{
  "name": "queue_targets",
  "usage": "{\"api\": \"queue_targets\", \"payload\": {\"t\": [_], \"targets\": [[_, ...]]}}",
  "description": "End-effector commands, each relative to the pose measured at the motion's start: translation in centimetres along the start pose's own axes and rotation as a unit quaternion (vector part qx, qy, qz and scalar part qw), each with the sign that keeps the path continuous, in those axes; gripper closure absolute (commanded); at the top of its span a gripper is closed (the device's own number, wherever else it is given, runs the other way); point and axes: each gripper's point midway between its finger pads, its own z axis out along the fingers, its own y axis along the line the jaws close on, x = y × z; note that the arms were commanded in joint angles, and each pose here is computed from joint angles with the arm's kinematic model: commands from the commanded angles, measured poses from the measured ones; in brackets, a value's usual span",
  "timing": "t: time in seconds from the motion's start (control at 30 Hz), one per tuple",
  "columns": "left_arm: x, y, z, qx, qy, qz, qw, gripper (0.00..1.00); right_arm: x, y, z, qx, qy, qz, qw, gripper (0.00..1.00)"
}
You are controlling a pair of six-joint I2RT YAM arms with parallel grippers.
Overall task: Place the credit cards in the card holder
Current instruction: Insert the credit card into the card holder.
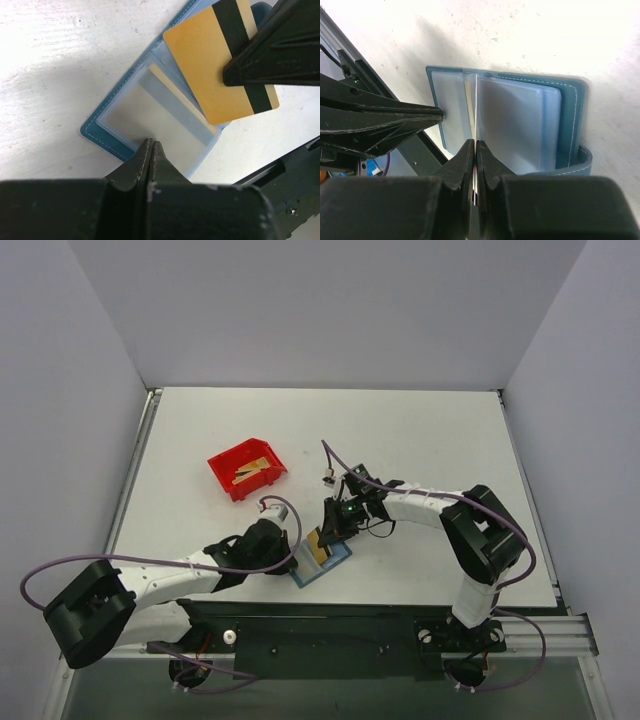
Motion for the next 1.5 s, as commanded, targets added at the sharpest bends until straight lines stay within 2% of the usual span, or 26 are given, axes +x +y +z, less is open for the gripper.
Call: {"api": "queue_targets", "payload": {"t": [0.0, 0.5, 0.6, 0.87, 1.47], "targets": [[1.6, 1.1, 0.5, -0.012, 0.022, 0.000, 1.000, 1.00, -0.4, 0.8, -1.2, -0.015, -0.004, -0.021, 1.000, 1.00], [1.5, 1.4, 0.4, -0.024, 0.020, 0.001, 1.000, 1.00, 1.0, 0.8, -0.6, -0.036, 0.027, -0.023, 0.999, 1.00], [1.5, 1.5, 0.4, -0.026, 0.020, 0.002, 0.999, 1.00, 0.6, 0.2, -0.7, -0.016, 0.013, -0.027, 0.999, 1.00], [1.4, 1.5, 0.3, -0.027, 0.019, 0.003, 0.999, 1.00, 0.6, -1.7, -1.1, 0.048, 0.022, -0.035, 0.998, 1.00], [1.3, 1.6, 0.3, -0.028, 0.016, 0.003, 0.999, 1.00, 1.7, 1.0, 0.5, -0.011, 0.049, -0.048, 0.998, 1.00]]}}
